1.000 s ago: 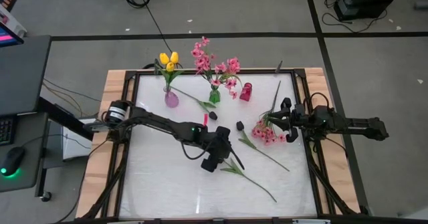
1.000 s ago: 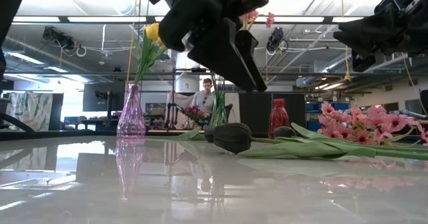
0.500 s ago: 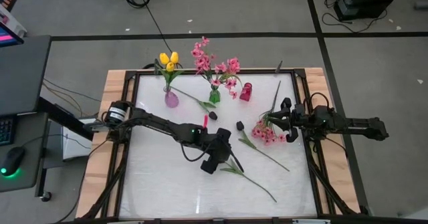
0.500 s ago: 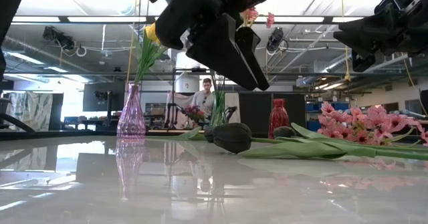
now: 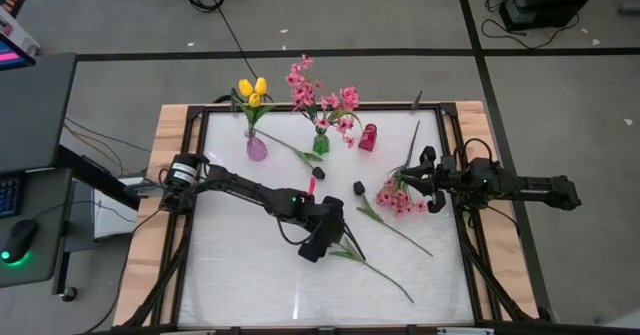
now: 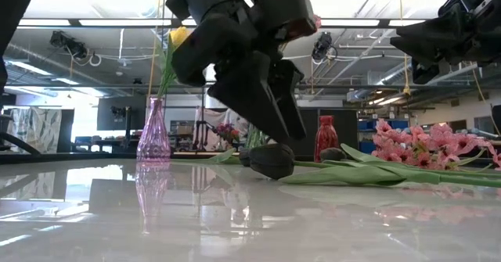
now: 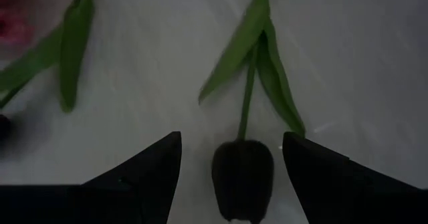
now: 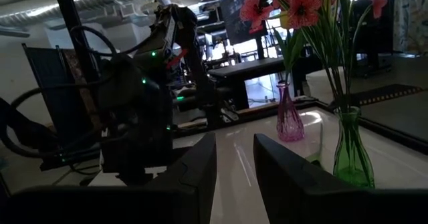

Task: Sort flowers into vase by color
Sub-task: Put the bottom black flower into the red vase

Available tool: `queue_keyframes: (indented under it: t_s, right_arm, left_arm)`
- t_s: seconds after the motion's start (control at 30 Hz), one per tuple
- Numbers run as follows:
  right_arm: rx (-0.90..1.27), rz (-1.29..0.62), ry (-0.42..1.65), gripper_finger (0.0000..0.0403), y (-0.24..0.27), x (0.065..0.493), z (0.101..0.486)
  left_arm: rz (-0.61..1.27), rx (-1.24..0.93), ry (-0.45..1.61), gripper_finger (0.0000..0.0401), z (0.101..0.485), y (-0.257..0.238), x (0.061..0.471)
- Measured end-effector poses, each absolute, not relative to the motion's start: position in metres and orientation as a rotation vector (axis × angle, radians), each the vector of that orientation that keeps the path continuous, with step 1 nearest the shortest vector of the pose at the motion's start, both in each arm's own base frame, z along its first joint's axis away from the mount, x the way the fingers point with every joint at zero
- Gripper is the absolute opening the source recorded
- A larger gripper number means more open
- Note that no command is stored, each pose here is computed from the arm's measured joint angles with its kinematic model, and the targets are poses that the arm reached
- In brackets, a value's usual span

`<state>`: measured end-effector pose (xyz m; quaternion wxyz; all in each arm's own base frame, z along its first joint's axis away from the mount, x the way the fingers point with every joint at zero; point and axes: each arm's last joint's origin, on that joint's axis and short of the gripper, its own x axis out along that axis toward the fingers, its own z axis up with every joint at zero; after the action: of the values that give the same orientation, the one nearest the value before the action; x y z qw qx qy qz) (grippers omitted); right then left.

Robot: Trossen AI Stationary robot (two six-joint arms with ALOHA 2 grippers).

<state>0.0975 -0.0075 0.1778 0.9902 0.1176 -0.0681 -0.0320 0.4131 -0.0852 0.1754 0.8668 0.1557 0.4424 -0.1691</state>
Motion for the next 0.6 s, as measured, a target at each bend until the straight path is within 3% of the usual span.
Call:
queue_keyframes:
  t_s: [0.47, 0.6]
  right_arm:
    - [0.236, -0.065, -0.136, 0.011, -0.008, 0.097, 0.178]
    - [0.236, -0.063, -0.136, 0.011, -0.007, 0.098, 0.178]
  left_arm:
    - [-0.352, 0.3, 0.901, 0.0264, 0.162, -0.09, 0.421]
    - [-0.35, 0.3, 0.871, 0.0247, 0.164, -0.09, 0.423]
